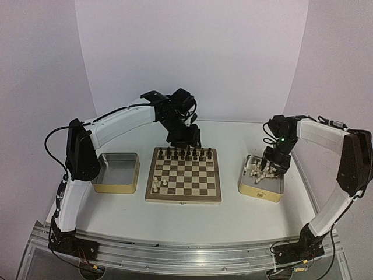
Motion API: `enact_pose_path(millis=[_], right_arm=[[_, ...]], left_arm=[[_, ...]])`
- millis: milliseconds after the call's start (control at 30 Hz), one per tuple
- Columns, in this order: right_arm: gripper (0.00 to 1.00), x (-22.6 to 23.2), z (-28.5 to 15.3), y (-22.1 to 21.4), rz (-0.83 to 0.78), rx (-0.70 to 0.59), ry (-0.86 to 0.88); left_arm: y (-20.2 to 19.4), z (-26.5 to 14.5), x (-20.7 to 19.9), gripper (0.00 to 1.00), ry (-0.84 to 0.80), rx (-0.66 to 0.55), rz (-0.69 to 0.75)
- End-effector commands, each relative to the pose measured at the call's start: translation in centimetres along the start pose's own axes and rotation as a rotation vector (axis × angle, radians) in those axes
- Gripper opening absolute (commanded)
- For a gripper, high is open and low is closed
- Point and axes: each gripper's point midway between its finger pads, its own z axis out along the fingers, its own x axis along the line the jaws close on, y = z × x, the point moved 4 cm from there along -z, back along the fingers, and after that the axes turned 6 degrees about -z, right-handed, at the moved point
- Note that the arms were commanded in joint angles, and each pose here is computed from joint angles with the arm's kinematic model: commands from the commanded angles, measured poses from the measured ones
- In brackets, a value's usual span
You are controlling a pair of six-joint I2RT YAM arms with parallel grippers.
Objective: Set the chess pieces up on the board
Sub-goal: Pick up the chess piece from the storage box.
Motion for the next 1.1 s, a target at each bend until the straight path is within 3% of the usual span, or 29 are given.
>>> enact_pose_path(millis=[0, 167, 567, 933, 1067], right_arm=[[0.55, 1.6, 2.5, 0.4, 0.040, 0.020, 0.081], [0.53, 2.1, 5.0, 1.2, 0.047, 0.032, 0.080], [0.35, 1.6, 8.9, 2.4, 0.069, 0.034, -0.009], [0.02, 1.5, 7.4, 2.0, 0.054, 0.009, 0.014], [0.00, 1.5, 6.1, 1.5, 0.035, 0.009, 0.034]], left_arm=[[2.3, -1.9, -3.0, 0.60, -0.158, -0.088, 0.025], [2.3, -1.4, -3.2, 0.61, -0.172, -0.086, 0.023], [2.6, -1.3, -3.5, 0.61, -0.192, -0.095, 0.021], [2.4, -0.4, -3.6, 0.61, -0.205, -0.074, 0.024], [2.4, 0.0, -3.7, 0.62, -0.213, -0.064, 0.025]])
